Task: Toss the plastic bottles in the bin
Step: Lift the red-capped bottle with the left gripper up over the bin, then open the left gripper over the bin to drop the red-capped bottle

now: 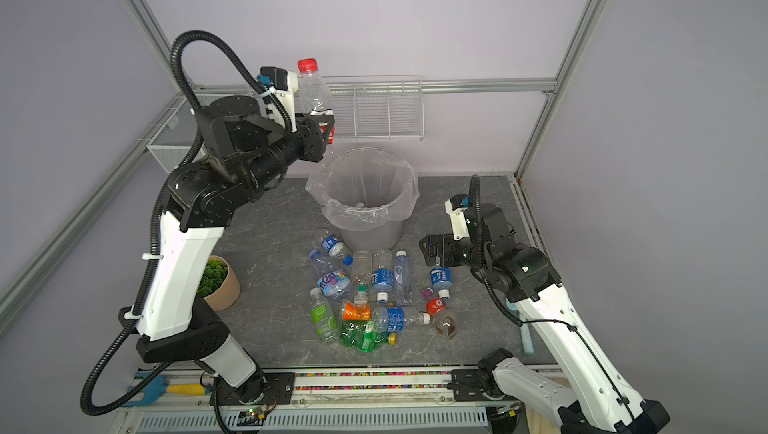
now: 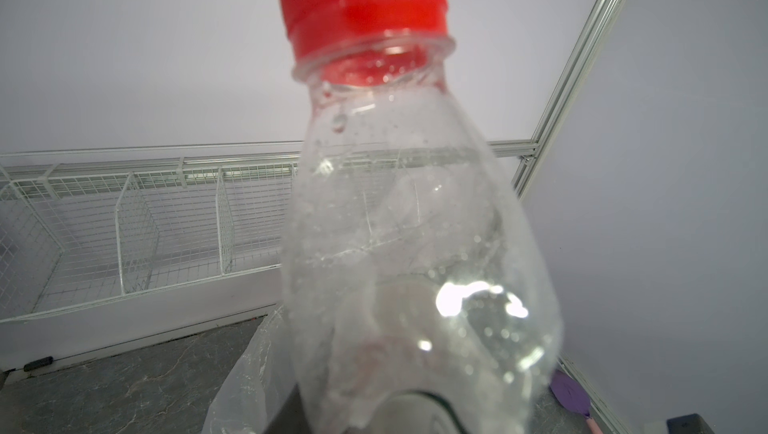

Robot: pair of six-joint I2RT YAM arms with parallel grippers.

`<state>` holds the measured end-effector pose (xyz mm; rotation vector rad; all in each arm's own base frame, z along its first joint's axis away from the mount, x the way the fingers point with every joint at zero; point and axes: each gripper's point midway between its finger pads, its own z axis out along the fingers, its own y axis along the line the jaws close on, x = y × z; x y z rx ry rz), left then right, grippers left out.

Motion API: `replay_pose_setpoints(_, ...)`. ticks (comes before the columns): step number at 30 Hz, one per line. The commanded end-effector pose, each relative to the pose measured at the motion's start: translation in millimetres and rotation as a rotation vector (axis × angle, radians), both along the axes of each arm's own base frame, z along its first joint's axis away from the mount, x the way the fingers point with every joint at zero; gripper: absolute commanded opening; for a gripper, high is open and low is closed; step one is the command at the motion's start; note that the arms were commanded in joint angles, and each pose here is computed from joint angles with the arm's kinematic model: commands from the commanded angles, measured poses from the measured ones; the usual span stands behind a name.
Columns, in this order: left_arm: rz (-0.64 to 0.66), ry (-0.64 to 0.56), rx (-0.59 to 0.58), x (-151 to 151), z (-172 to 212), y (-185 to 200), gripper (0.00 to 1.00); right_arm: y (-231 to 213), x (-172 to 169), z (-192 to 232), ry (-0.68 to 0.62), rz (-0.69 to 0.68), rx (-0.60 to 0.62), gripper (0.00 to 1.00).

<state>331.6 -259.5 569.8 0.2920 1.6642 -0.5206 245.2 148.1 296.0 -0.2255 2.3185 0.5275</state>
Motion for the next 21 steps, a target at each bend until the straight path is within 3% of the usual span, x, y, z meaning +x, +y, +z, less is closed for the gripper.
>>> replay_pose_setpoints(1, -0.012, 0.0, 0.041, 6, -7, -10, 0.2, -4, -2, -6, 0.017, -0.015, -0.001, 0.99)
replay_pose_setpoints(7, -0.007, 0.054, 0.092, 31, -37, -32, 0.2, -2, -3, -6, 0.025, -0.011, 0.009, 0.99)
replay_pose_setpoints(12, -0.061, 0.277, 0.119, 69, -119, -59, 0.21, -4, -6, -4, 0.022, -0.013, 0.008, 0.99)
replay_pose_setpoints(13, -0.073, 0.34, 0.125, 76, -139, -62, 0.26, -5, -7, -3, 0.019, -0.015, 0.008, 0.99)
replay_pose_setpoints(15, -0.084, 0.414, 0.15, 81, -162, -66, 0.69, -7, -9, -1, 0.012, -0.017, 0.005, 0.99)
replay_pose_setpoints(17, -0.06, 0.391, 0.181, 75, -154, -64, 1.0, -10, -11, 0, 0.006, -0.021, -0.002, 0.99)
replay_pose_setpoints(21, -0.031, 0.246, 0.146, 57, -102, -51, 0.99, -13, -13, 0, 0.003, -0.024, -0.008, 0.99)
